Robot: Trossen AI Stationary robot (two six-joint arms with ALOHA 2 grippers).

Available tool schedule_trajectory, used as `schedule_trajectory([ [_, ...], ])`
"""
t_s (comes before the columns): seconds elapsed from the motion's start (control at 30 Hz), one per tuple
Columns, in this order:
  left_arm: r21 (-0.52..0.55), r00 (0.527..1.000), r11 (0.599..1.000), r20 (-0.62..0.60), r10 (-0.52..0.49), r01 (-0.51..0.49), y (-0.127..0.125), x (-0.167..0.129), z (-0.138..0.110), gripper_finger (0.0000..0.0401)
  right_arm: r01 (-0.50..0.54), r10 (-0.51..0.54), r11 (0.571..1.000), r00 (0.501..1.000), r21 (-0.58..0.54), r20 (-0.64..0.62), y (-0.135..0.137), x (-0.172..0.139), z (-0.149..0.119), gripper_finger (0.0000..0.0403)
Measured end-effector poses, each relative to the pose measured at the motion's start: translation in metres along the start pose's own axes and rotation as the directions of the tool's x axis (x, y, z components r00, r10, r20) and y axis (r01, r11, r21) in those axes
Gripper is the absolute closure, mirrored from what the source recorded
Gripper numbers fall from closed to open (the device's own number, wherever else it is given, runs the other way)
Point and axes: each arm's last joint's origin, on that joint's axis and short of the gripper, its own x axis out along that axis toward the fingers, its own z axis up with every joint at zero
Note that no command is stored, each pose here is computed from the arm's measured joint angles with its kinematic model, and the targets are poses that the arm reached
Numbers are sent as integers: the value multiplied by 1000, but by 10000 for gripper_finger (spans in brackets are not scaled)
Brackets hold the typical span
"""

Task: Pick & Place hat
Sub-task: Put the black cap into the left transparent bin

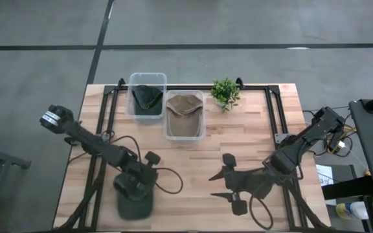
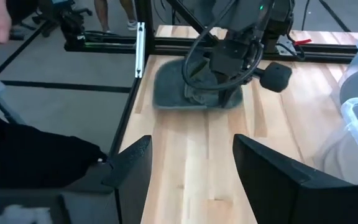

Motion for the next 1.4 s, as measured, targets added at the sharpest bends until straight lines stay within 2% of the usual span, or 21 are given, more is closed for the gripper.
schedule_trajectory([
  [0.17,39,989,990,54,136,-138,19,-7,13,399,2,-2,1000,1000,-18,1,-1,2,-2,184],
  [0.23,29,984,986,71,161,-163,29,-8,15,399,2,-2,1000,1000,-25,0,0,2,-3,184],
  [0.43,-92,963,969,129,238,-227,62,-10,18,391,4,-4,999,1000,-49,-9,-1,4,-7,184],
  [0.53,-195,952,953,157,264,-233,72,-12,20,369,5,-6,997,1000,-83,-13,-1,5,-8,184],
  [0.8,-272,944,938,188,271,-215,75,-17,26,294,6,-9,993,1000,-116,-21,-1,6,-11,184],
  [0.93,-403,931,897,220,290,-183,75,-24,30,265,10,-15,991,999,-132,-39,-2,9,-17,184],
  [1.0,-501,929,855,235,285,-136,72,-30,33,256,10,-16,990,999,-142,-42,-2,9,-18,184],
  [1.07,-625,928,778,249,278,-65,69,-37,34,251,10,-17,988,999,-154,-44,-3,9,-19,184],
  [1.17,-800,931,598,258,259,55,62,-49,33,250,10,-19,985,999,-174,-51,-3,10,-21,184],
  [1.27,-848,943,518,253,217,109,46,-59,29,250,9,-24,977,997,-215,-67,-3,10,-23,184],
  [1.4,-910,948,375,261,183,178,21,-63,23,250,10,-37,966,994,-258,-99,-5,10,-26,184],
])
